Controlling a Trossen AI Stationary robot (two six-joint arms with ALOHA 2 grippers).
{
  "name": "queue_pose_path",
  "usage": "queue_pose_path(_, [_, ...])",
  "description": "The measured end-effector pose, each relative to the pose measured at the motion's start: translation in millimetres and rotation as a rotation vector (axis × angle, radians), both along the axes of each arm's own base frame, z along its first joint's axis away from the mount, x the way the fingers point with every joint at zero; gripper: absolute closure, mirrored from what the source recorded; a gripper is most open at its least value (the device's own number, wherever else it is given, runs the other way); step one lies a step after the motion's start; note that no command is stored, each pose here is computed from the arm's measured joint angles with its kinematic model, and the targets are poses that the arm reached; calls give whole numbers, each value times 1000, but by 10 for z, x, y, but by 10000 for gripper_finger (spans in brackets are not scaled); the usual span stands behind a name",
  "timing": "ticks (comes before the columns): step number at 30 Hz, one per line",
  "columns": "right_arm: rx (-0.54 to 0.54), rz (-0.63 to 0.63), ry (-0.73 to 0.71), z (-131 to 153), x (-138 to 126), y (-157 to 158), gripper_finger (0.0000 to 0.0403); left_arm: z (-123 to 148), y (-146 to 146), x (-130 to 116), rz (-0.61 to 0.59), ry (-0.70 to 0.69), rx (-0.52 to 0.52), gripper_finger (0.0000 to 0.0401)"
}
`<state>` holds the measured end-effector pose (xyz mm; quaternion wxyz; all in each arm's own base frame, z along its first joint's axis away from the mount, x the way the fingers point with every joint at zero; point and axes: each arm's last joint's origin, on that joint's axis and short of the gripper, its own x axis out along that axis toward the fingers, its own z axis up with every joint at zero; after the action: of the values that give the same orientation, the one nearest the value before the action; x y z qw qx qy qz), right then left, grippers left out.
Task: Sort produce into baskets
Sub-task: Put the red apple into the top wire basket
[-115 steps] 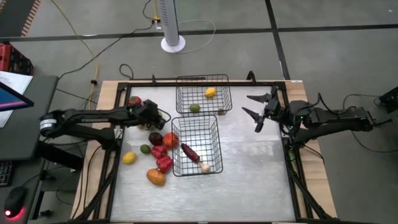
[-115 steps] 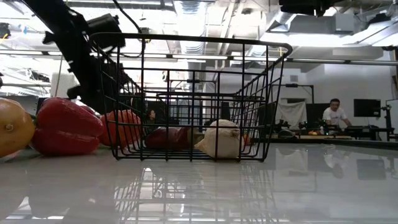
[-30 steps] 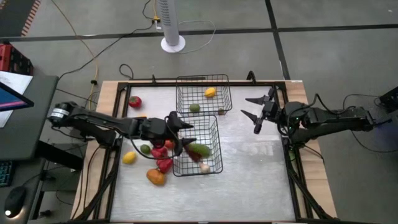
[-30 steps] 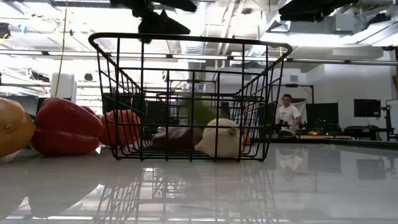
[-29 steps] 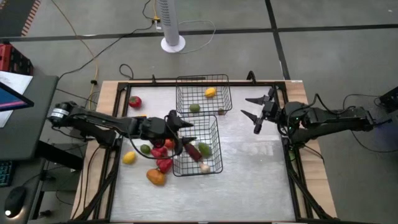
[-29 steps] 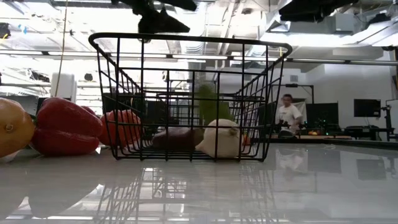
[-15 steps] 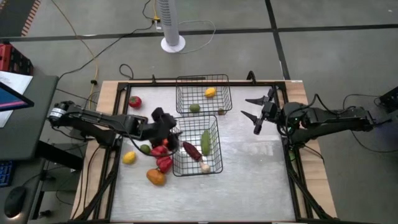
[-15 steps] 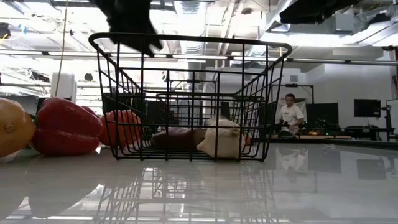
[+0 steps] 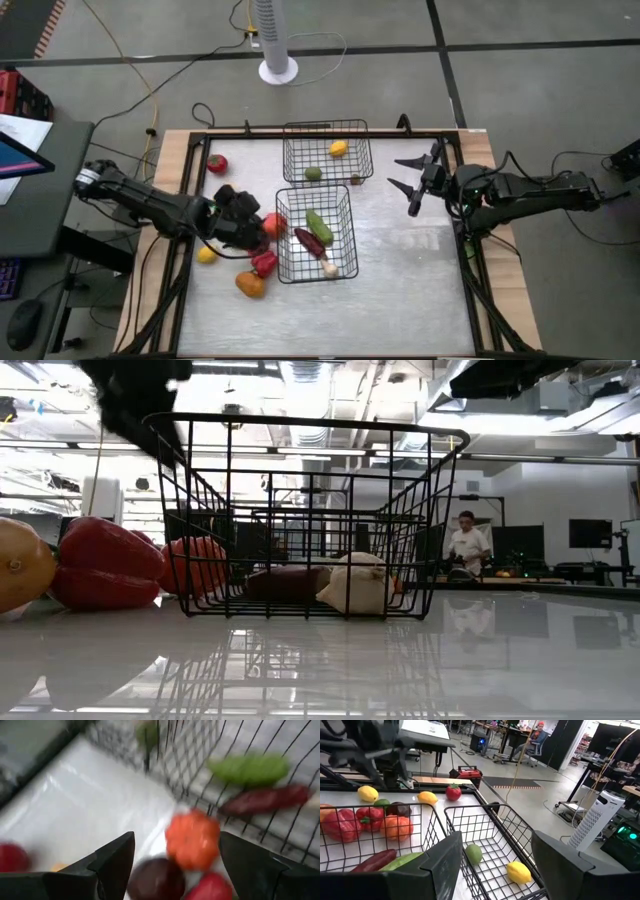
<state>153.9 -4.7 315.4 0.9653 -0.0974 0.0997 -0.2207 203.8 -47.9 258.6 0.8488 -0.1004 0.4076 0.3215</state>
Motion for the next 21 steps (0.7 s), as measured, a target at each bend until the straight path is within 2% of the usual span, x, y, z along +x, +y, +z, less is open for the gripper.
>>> queue_pose_path(4, [3, 0, -1, 0, 1, 0, 138, -307, 11, -105, 58, 70, -77, 127])
queue_pose_path(11, [10, -2, -12, 7, 2, 0, 138, -671, 112, -257, 220, 103, -104, 127])
queue_pose_path(21, [9, -2, -5, 1, 1, 0, 138, -737, 131, -229, 247, 11, -89, 127])
